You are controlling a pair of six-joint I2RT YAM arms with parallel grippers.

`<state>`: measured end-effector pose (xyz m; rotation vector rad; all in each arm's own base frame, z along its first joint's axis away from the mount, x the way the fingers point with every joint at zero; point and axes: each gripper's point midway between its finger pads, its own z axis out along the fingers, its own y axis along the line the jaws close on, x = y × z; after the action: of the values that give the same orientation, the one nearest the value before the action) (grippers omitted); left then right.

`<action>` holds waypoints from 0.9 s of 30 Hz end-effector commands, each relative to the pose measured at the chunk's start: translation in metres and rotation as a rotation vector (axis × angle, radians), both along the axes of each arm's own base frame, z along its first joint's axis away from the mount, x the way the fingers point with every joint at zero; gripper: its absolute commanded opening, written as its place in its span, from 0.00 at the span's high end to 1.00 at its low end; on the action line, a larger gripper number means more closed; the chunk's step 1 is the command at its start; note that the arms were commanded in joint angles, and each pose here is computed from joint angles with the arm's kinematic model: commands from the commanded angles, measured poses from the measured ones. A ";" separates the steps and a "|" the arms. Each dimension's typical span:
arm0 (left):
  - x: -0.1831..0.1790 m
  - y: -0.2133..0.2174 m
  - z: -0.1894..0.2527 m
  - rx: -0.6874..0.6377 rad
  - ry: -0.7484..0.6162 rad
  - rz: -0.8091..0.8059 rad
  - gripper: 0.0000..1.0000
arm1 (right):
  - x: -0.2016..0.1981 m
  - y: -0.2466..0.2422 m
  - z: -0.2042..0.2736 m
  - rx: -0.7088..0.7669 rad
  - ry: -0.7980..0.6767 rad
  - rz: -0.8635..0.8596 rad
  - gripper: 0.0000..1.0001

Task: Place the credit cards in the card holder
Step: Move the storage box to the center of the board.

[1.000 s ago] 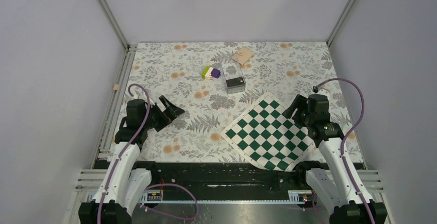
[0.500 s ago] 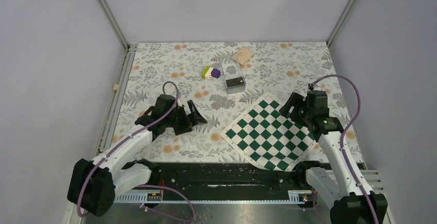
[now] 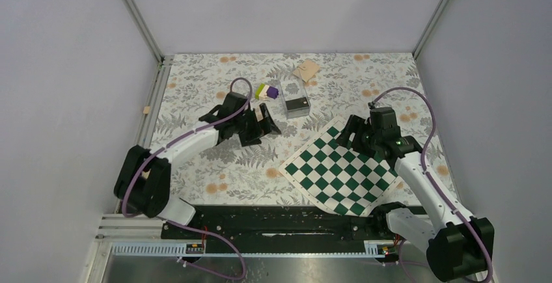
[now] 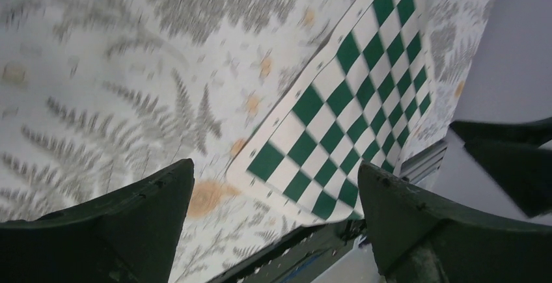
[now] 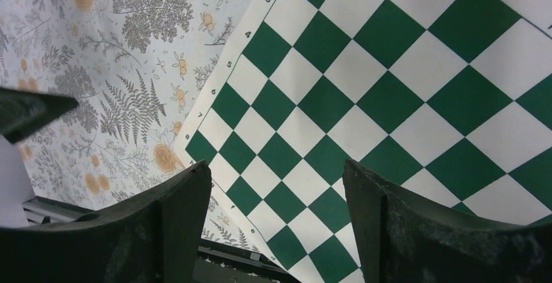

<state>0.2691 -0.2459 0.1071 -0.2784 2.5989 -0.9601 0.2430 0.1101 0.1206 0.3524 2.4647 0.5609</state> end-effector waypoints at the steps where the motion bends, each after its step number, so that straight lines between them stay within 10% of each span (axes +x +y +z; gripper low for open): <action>1: 0.056 -0.018 0.026 0.026 -0.111 0.022 0.06 | 0.007 0.015 0.013 0.040 -0.017 0.018 0.19; 14: 0.188 -0.030 0.039 0.180 -0.200 0.100 0.09 | 0.038 0.008 0.013 -0.065 -0.047 0.036 0.19; 27: 0.219 -0.058 -0.004 0.181 -0.104 0.066 0.39 | 0.075 0.015 0.030 -0.089 -0.070 0.054 0.19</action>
<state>0.4827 -0.2962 0.0796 -0.2887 2.5758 -0.6635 0.3040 0.1241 0.1323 0.2691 2.4824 0.4962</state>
